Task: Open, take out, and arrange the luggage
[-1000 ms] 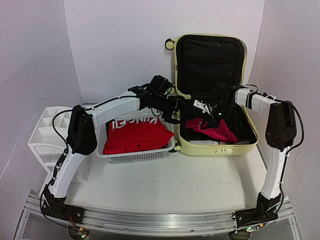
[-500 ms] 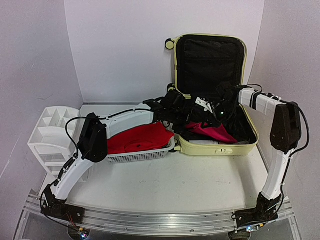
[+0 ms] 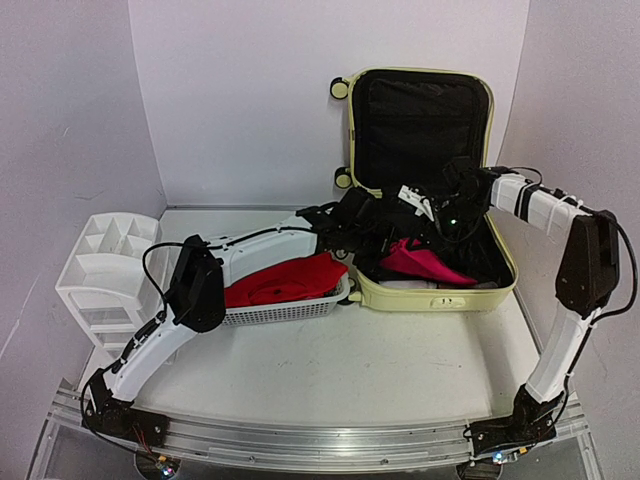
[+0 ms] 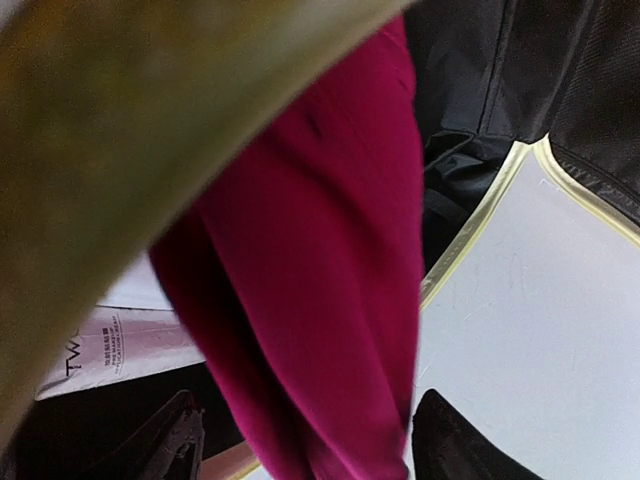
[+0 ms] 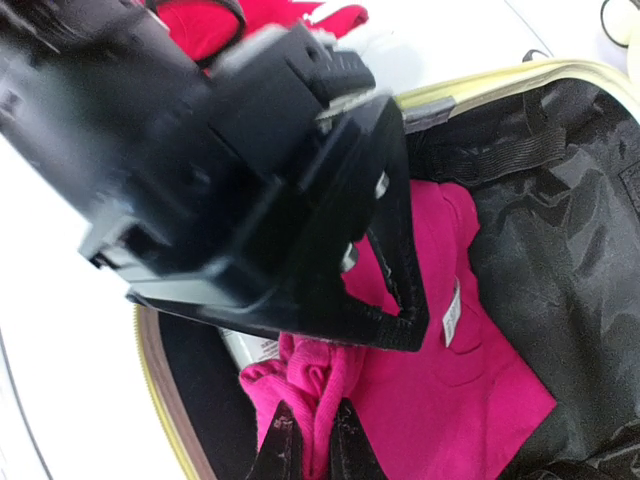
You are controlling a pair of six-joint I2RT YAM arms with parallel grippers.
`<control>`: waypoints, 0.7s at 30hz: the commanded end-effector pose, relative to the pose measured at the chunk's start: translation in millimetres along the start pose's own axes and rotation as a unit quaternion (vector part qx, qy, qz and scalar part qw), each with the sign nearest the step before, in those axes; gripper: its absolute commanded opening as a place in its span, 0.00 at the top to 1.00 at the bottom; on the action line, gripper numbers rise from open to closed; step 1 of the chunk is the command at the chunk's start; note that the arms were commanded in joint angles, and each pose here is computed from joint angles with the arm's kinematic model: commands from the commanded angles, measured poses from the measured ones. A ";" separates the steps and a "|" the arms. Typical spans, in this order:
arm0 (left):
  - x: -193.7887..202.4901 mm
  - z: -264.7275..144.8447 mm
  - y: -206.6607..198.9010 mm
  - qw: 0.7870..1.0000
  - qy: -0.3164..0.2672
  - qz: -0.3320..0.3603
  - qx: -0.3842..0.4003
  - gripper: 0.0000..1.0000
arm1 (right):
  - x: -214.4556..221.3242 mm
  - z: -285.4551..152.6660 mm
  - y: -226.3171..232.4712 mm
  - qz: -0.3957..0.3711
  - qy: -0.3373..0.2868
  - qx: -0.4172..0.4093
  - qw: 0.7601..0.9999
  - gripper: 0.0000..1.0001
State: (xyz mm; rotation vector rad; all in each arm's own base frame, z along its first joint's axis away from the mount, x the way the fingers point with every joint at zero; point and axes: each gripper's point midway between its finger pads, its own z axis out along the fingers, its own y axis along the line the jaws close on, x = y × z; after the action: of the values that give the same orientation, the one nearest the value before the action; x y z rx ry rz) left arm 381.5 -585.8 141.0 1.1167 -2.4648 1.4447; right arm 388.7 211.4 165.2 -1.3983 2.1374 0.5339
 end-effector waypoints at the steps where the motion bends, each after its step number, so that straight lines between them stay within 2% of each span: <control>1: -10.0 5.2 13.8 1.000 -0.021 -0.002 -0.018 0.33 | -26.7 -31.1 11.5 -0.019 -0.053 0.012 0.998 1.00; 10: -20.9 5.9 3.3 1.000 -0.029 -0.002 0.006 0.52 | -31.8 -54.6 30.6 -0.027 -0.075 0.016 0.997 1.00; 18: -24.9 5.3 0.4 1.000 -0.027 -0.006 0.013 0.52 | -36.1 -68.2 41.8 -0.033 -0.091 0.016 0.995 1.00; 21: -26.5 2.5 -0.4 1.000 -0.025 -0.004 0.013 0.57 | -35.3 -70.7 44.3 -0.034 -0.091 0.017 0.995 1.00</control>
State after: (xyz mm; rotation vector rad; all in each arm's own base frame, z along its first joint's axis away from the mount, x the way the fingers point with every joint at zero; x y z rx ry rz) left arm 393.1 -584.6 132.6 1.1470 -2.4716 1.4835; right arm 353.9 206.9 211.1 -1.3613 2.0476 0.5499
